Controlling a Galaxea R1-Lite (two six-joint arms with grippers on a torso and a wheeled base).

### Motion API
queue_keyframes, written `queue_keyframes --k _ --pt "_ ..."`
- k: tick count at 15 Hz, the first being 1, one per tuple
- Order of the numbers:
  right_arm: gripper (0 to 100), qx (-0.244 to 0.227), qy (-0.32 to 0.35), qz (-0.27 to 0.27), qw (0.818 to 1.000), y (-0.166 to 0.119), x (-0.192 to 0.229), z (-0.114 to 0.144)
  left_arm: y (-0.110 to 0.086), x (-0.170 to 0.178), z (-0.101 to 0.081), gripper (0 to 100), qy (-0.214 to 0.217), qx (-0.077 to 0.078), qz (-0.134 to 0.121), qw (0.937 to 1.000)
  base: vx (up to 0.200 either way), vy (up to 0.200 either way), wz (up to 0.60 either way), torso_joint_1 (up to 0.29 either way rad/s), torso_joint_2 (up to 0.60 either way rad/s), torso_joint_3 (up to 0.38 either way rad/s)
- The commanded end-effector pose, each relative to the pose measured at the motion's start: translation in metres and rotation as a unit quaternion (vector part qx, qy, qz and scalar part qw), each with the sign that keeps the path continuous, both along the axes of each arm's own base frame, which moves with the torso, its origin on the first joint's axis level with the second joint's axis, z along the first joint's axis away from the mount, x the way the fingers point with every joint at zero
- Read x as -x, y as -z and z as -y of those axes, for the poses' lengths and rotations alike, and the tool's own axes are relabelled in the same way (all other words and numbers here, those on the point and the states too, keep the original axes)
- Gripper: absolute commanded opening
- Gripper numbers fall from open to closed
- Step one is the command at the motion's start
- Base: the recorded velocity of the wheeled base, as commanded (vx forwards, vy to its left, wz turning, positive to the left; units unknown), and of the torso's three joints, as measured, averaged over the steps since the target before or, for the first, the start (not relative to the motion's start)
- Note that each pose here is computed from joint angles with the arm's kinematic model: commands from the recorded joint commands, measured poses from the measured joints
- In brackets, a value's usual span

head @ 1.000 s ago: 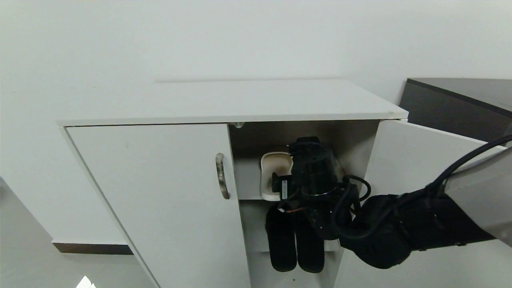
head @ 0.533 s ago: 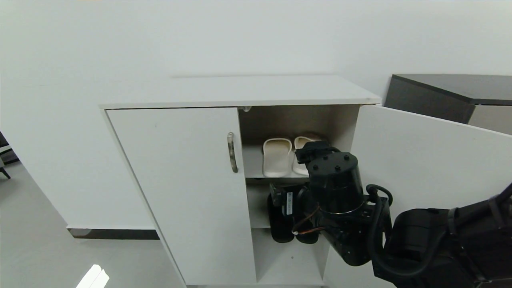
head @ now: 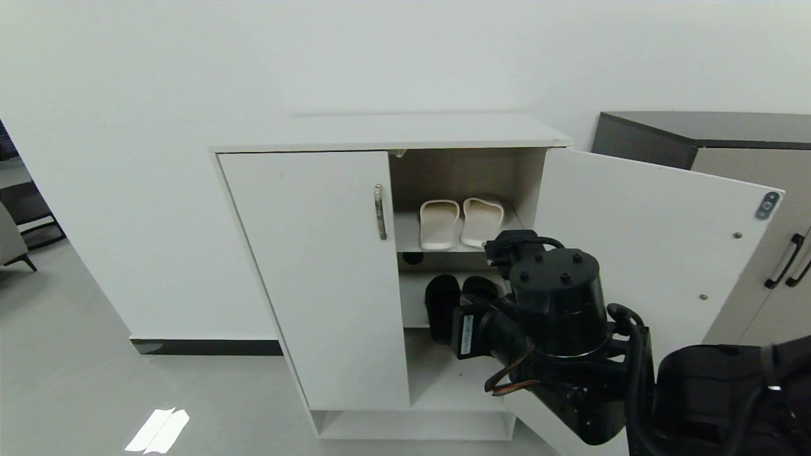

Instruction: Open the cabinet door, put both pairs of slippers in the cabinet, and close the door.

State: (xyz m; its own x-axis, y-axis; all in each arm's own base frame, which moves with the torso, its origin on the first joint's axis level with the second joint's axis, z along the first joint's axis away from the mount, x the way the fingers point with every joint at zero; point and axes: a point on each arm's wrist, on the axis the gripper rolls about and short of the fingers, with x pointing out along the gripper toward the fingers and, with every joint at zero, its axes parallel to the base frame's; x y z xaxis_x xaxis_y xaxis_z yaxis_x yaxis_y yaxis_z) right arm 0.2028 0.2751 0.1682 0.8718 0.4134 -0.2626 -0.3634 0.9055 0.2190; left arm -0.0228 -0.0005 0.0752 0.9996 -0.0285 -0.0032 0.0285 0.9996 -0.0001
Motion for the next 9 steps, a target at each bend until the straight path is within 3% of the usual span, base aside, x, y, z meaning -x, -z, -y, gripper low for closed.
queue_keyframes --k 1,9 --pt "0 0.001 -0.008 -0.002 1.0 -0.002 0.007 0.009 0.0 0.0 0.0 0 0.0 0.0 -0.001 1.0 -0.2 0.0 0.0 0.002 0.01 0.002" --pt "0 -0.018 -0.097 0.028 0.995 0.016 0.012 0.032 0.0 0.0 0.0 0 0.0 0.0 0.0 1.0 0.0 0.0 0.0 0.0 0.0 0.0"
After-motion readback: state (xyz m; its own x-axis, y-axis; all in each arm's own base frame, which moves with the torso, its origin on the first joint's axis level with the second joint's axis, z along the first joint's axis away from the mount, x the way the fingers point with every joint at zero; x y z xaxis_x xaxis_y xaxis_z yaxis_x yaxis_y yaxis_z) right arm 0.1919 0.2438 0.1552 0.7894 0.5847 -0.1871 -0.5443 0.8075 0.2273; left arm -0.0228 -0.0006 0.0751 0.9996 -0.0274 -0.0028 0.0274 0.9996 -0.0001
